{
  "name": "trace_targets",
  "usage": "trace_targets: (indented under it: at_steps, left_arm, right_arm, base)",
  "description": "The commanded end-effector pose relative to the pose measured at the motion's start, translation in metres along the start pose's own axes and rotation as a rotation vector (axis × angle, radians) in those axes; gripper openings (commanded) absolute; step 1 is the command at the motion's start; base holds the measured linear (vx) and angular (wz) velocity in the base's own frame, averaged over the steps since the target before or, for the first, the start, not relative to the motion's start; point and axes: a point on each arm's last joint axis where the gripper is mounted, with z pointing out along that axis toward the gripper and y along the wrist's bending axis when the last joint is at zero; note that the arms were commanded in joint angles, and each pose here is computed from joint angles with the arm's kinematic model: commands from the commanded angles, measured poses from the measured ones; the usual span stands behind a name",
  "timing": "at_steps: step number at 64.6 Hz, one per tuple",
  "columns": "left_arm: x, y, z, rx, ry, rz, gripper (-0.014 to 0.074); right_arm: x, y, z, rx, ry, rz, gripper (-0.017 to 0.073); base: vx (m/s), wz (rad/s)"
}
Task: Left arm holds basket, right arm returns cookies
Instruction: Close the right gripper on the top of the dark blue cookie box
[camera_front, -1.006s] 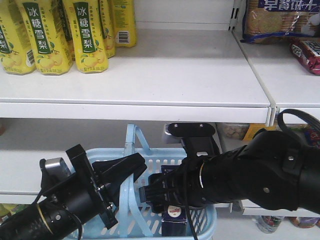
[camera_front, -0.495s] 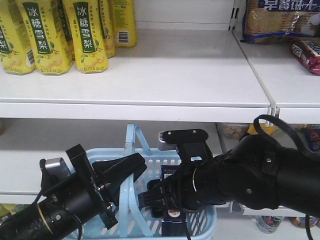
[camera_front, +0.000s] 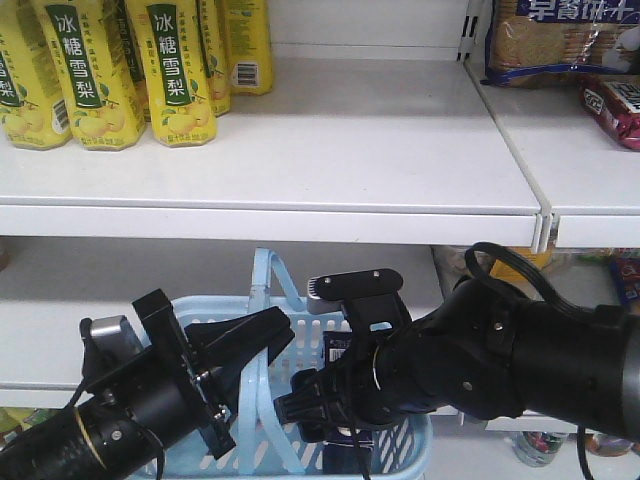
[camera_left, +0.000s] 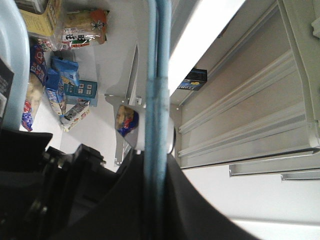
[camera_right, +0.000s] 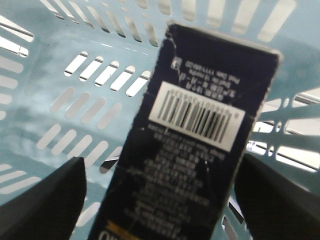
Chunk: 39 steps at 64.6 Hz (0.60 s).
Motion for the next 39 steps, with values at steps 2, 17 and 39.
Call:
trace_targets:
  at_steps: [2, 17, 39]
  left_arm:
    - [0.0113, -0.0382, -0.0022, 0.332, 0.098, 0.003, 0.0000]
    - [0.0113, -0.0382, -0.0022, 0.332, 0.098, 0.003, 0.0000]
    - [0.0113, -0.0382, -0.0022, 0.332, 0.098, 0.003, 0.0000]
  right_arm:
    - [-0.0128, 0.0056, -0.0110, -0.041, -0.093, -0.019, 0.0547]
    - [-0.0136, 0.0061, -0.0079, -0.043, -0.098, -0.021, 0.0421]
    - [-0.0140, 0.0061, -0.0079, -0.043, -0.102, -0.025, -0.0011]
  base:
    - [0.00, 0.00]
    - [0.00, 0.00]
    - [0.00, 0.00]
